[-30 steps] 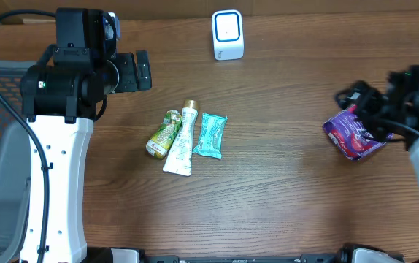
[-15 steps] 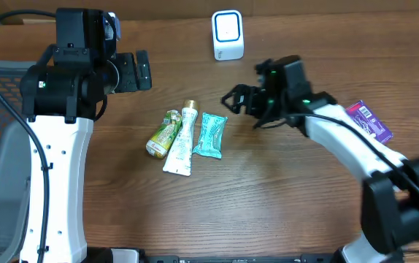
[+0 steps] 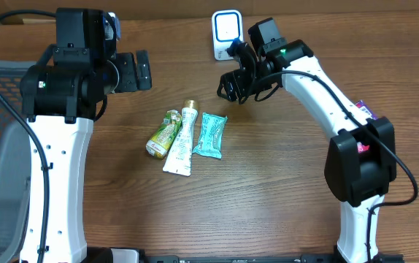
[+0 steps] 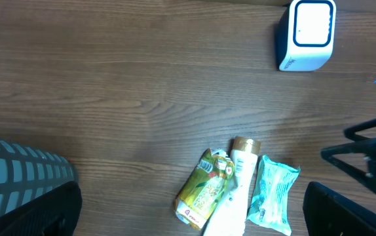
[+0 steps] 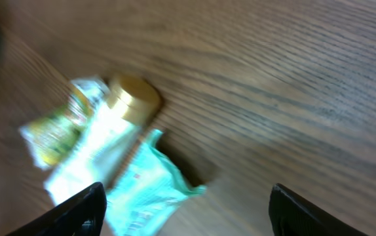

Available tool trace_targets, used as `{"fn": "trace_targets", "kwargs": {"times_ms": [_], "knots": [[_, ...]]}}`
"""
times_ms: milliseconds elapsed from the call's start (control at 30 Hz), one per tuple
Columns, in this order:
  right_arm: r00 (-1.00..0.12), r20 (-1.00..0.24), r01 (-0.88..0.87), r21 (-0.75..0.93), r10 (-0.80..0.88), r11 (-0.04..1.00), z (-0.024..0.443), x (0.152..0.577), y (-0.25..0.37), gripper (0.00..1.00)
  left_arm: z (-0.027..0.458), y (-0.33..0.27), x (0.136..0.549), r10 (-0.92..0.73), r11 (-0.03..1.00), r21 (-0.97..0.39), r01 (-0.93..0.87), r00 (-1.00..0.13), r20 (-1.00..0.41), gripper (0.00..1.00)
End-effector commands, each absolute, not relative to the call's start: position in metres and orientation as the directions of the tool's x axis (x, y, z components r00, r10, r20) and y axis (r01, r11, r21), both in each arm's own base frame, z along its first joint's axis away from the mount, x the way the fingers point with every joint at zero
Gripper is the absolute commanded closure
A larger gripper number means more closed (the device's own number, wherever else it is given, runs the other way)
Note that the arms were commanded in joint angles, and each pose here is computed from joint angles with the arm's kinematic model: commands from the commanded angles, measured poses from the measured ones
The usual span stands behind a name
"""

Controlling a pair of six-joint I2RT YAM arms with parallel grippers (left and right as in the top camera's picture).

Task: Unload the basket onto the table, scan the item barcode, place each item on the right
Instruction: 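Reach the right gripper left to the teal wipe pack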

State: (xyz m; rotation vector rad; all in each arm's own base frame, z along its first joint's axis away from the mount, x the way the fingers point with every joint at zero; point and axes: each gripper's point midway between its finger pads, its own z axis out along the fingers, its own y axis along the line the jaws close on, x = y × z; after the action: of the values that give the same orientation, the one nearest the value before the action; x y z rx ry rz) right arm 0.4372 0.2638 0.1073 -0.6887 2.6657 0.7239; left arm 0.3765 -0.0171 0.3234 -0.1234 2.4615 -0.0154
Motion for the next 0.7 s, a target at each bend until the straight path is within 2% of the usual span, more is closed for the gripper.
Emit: {"fn": "trace_targets", "kwargs": {"times_ms": [0, 67, 200, 367, 533, 667], "knots": [[-0.74, -0.418, -0.658, 0.292, -0.526, 0.694, 0.08, 0.441, 0.268, 0.2, 0.325, -0.014, 0.379, -0.078, 0.996, -0.024, -0.081, -0.772, -0.631, 0.0], [-0.708, -0.409, -0.697, 0.273, -0.576, 0.663, 0.067, 0.436, 0.273, 0.21, 0.325, -0.014, 0.379, -0.078, 0.996, -0.024, -0.081, -0.772, -0.631, 0.0], [-0.681, -0.359, -0.722, 0.182, -0.639, 0.667, 0.041, 0.434, 0.276, 0.25, 0.325, -0.014, 0.379, -0.078, 0.996, -0.024, -0.081, -0.772, -0.631, 0.0], [-0.618, -0.359, -0.771, 0.103, -0.699, 0.628, 0.036, 0.429, 0.292, 0.26, 0.325, -0.014, 0.379, -0.078, 0.996, -0.024, -0.081, -0.772, -0.631, 0.0], [-0.524, -0.369, -0.837, 0.054, -0.767, 0.545, 0.032, 0.421, 0.311, 0.33, 0.325, -0.014, 0.379, -0.078, 0.996, -0.024, -0.081, -0.772, -0.631, 0.0], [-0.523, -0.331, -0.835, 0.013, -0.785, 0.55, 0.022, 0.421, 0.306, 0.37, 0.325, -0.014, 0.379, -0.078, 0.996, -0.024, -0.081, -0.772, -0.631, 0.0]]}}
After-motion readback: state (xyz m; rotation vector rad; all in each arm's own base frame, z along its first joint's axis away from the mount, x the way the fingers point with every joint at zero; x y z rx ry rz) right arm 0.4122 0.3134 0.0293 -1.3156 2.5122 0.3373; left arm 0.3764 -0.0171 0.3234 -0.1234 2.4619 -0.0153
